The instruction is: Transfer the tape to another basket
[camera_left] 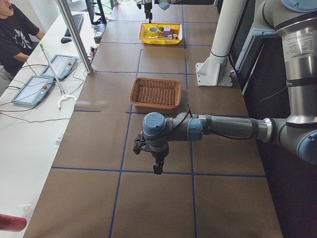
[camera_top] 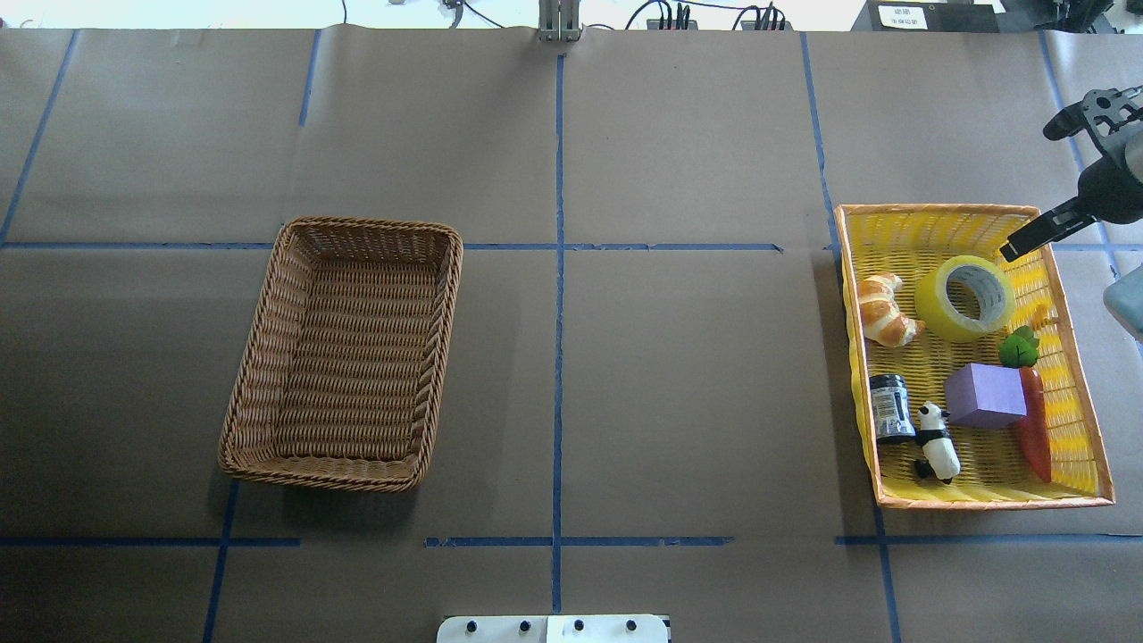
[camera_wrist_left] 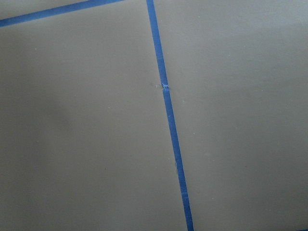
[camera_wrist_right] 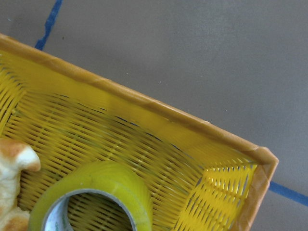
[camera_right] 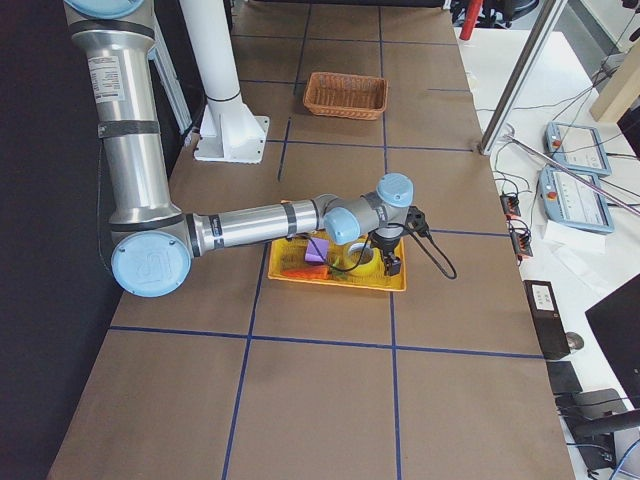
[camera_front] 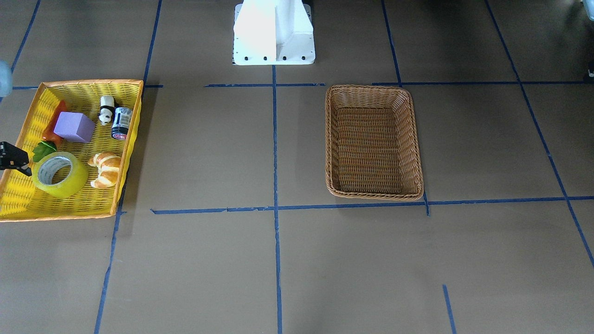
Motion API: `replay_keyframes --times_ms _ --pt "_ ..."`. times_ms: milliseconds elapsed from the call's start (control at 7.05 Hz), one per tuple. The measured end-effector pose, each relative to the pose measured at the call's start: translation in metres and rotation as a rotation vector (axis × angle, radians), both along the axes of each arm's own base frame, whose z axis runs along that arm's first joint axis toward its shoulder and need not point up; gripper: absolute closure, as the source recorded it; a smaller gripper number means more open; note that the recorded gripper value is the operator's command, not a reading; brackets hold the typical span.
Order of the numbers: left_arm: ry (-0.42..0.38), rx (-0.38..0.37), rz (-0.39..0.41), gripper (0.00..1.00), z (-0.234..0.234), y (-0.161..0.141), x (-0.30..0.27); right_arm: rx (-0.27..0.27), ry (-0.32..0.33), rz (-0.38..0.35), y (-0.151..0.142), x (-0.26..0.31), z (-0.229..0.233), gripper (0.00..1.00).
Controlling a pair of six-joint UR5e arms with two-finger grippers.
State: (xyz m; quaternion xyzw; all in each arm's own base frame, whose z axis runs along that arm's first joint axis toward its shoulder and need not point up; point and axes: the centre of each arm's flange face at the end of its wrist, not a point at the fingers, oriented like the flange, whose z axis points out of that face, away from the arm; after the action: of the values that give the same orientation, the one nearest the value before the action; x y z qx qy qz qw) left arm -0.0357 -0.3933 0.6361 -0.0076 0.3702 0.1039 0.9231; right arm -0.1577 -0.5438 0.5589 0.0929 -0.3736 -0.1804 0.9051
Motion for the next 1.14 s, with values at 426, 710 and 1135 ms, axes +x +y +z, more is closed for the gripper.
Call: replay_keyframes --times_ms 426,710,1135 --pt "0.0 -0.004 0.0 0.0 0.002 0.0 0.0 -0.021 0.026 -0.025 0.007 -0.029 0.009 0.0" --pt "-0.001 -0.008 0.0 0.0 0.004 0.001 0.0 -0.034 0.049 -0.05 0.011 -0.046 0.021 0.0" --pt "-0.002 -0.011 0.0 0.0 0.005 0.001 0.0 -0.036 0.063 -0.079 0.014 -0.063 0.027 0.8"
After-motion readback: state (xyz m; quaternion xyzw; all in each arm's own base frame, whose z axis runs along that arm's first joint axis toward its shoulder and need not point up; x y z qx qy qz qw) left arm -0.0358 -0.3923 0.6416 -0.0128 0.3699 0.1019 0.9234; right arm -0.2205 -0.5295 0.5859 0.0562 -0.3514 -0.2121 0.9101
